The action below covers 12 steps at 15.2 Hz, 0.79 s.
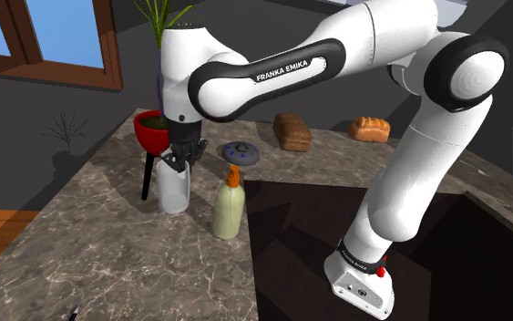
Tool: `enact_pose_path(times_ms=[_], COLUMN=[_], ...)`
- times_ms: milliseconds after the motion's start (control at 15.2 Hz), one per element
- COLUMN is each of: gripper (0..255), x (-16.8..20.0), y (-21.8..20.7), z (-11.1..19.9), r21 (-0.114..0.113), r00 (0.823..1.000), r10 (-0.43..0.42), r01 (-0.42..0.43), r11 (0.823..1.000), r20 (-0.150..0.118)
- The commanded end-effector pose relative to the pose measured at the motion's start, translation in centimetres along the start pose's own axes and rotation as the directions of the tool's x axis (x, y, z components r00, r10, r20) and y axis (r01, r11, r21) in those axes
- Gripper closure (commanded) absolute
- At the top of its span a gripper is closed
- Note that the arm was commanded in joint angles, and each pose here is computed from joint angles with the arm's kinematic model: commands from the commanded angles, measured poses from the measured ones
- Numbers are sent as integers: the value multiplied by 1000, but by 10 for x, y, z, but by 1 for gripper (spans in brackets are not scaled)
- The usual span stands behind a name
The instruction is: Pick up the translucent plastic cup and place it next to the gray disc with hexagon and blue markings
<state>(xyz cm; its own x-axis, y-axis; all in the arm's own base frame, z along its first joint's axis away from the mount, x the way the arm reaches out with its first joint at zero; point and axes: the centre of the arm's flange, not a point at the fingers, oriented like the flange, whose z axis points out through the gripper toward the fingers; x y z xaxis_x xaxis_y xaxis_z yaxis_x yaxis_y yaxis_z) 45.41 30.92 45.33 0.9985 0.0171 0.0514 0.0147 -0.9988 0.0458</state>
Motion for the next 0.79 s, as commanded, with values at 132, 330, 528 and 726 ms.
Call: enact_pose_path(times_ms=[132,330,528,726], gripper=[255,255,255,255], x=[1,2,3,4], y=[0,1,2,2], z=[-21,-37,-53,-69], r21=[0,0,0,0], r00=[1000,1000,1000,1000], r10=[0,0,0,0], r01=[0,0,0,0], r11=[1000,1000,1000,1000], r20=[0,0,0,0])
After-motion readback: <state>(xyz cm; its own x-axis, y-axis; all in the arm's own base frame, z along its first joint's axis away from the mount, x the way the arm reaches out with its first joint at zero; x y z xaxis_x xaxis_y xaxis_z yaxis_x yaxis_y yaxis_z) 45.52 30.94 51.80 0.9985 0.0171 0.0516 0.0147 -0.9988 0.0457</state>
